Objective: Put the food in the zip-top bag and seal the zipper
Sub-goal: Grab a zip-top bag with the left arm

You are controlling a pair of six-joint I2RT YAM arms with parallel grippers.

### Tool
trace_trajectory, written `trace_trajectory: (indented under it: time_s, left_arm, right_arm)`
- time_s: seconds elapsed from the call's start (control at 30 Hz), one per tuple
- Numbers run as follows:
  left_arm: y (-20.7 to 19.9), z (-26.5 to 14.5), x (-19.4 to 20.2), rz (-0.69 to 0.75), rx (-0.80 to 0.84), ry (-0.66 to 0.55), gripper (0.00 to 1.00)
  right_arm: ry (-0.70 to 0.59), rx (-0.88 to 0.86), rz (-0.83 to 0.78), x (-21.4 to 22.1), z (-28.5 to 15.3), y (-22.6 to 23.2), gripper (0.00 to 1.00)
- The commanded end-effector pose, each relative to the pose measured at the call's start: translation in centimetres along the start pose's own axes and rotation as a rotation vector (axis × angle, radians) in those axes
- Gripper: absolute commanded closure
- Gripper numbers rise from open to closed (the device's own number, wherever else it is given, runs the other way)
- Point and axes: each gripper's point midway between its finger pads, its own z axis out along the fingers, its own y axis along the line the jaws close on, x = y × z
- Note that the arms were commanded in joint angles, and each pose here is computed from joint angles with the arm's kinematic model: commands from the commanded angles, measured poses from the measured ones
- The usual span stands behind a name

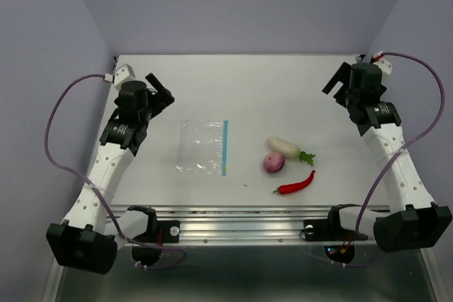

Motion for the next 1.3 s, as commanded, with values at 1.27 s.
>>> trace_trajectory:
  time_s: [1.27]
  left_arm:
    - [-5.7, 4.0, 27.5, 0.768, -0.125, 0.602, 0.01]
  right_arm:
    - [-0.018, -0.126, -0.046, 3.2, 0.2, 0.1, 0.00]
